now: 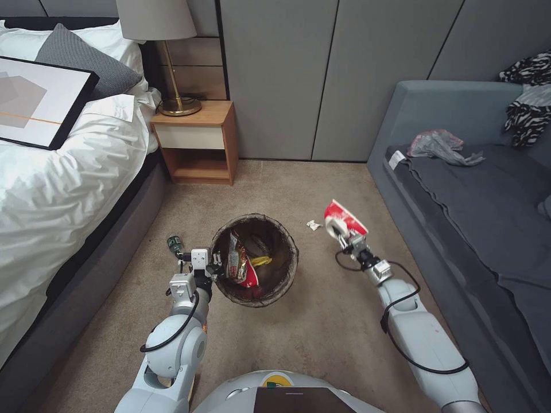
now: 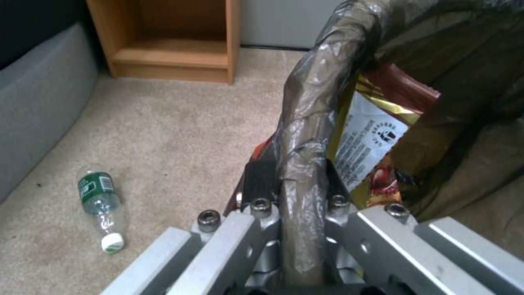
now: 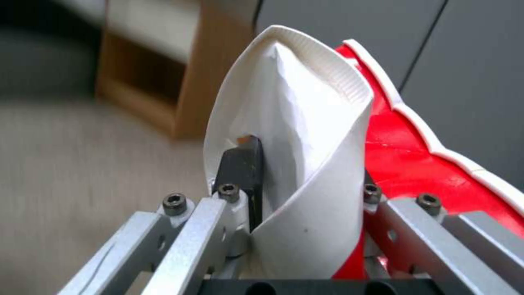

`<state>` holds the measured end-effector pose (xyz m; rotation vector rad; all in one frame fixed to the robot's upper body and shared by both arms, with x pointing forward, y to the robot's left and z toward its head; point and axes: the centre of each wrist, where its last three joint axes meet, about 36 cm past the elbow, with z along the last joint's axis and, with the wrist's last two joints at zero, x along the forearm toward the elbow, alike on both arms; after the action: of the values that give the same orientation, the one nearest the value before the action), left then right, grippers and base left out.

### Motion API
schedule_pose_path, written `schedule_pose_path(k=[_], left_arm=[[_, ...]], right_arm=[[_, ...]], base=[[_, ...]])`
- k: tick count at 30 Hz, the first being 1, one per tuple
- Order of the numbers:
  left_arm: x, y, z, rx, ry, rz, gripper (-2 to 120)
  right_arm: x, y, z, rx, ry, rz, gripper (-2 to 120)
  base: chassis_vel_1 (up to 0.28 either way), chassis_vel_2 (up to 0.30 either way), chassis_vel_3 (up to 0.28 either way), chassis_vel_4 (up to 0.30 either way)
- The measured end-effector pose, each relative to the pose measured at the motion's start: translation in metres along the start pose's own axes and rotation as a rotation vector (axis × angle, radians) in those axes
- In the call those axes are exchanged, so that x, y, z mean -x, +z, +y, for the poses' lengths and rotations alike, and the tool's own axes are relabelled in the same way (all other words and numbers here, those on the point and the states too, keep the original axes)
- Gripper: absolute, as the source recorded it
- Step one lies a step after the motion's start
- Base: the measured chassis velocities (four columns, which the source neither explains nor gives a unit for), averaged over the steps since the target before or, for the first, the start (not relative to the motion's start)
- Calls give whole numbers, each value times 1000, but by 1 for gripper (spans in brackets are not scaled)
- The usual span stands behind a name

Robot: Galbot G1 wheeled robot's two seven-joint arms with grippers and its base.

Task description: Pick up the trash bin, then pick up the garbage from the floor and place it into the trash bin.

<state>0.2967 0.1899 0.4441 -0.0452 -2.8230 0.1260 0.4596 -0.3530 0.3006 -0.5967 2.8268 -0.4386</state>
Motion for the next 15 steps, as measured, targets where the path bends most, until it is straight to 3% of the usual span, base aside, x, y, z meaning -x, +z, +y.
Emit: schedule_pose_path(k=[4, 7, 11, 13, 15], left_arm=[[1, 1, -1, -1, 3, 3, 0], [1, 3, -4, -3, 13, 12, 0], [1, 4, -5, -4, 18, 17, 0], [1, 5, -6, -4, 21, 21, 0], [2, 5, -6, -4, 21, 21, 0]], right_arm=[[10, -26, 7, 47, -27, -96, 19], [20, -77, 38, 104, -139, -238, 19], [26, -103, 63, 126, -196, -290, 19], [31, -120, 88, 137, -248, -312, 19], [31, -123, 93, 138, -260, -313, 19]], base=[[0, 0, 0, 0], [0, 0, 0, 0], [0, 0, 0, 0], [0, 0, 0, 0], [0, 0, 0, 0]])
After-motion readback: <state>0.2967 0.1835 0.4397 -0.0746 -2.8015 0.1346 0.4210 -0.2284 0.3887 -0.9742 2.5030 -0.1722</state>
